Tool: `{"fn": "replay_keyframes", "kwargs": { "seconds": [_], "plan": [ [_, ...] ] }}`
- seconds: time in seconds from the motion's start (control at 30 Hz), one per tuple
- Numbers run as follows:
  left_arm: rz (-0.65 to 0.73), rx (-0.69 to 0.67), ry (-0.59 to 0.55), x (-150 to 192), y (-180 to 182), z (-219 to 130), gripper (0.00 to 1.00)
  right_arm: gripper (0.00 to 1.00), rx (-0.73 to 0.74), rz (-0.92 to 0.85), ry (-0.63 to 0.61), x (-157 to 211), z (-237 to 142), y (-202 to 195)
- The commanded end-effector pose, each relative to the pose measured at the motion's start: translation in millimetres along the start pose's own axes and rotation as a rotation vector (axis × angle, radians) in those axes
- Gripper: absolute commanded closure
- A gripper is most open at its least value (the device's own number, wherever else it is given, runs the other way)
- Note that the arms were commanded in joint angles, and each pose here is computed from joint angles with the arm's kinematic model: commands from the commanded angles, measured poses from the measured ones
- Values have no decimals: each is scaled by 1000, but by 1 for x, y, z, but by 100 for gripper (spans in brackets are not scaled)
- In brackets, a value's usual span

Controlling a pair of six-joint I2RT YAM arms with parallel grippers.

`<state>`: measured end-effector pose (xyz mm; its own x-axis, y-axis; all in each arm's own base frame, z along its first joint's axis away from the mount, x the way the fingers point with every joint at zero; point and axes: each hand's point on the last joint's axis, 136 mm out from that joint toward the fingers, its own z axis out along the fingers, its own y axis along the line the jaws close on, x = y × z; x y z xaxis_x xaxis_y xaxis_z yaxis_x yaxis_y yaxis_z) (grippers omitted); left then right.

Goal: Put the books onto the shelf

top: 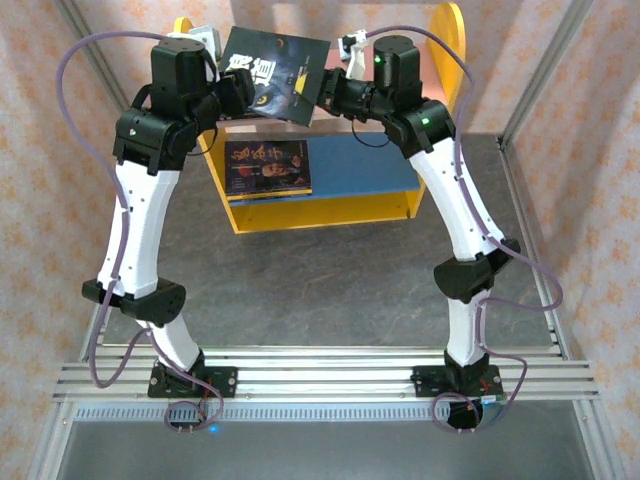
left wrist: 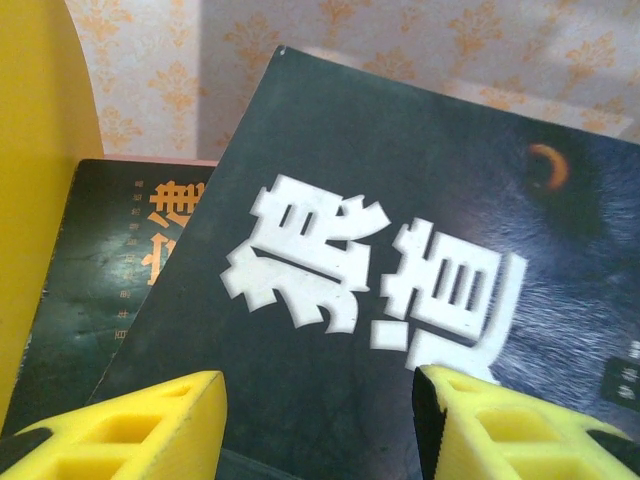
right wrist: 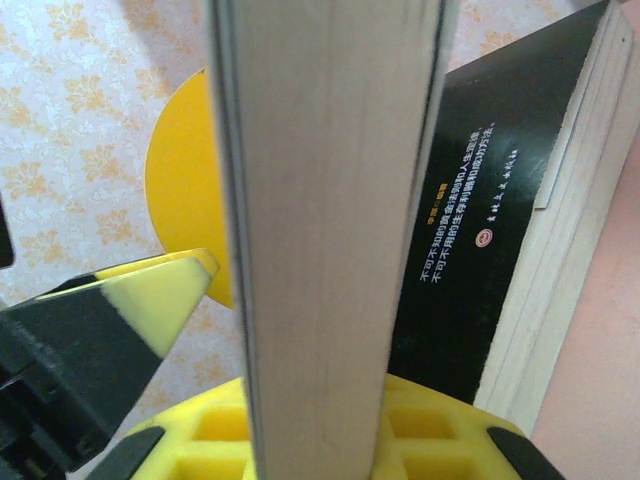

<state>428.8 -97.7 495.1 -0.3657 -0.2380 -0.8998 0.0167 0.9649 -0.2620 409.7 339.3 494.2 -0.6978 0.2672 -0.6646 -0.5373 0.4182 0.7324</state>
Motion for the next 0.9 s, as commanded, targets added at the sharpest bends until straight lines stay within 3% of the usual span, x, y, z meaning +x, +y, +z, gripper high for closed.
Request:
{"fn": "replay_keyframes", "kwargs": {
  "seconds": [0.0, 0.53, 0.87],
  "plan": [
    [-17, -18, 0, -2, 7, 6, 48, 83, -119, -76, -114, -31, -16, 40],
    [-16, -65, 39, 8, 18, 23, 48, 70, -105, -47, -100, -29, -9, 29],
    [-18, -66, 64, 15, 19, 28, 49, 53, -73, -24, -70, -20, -5, 17]
  ]
}}
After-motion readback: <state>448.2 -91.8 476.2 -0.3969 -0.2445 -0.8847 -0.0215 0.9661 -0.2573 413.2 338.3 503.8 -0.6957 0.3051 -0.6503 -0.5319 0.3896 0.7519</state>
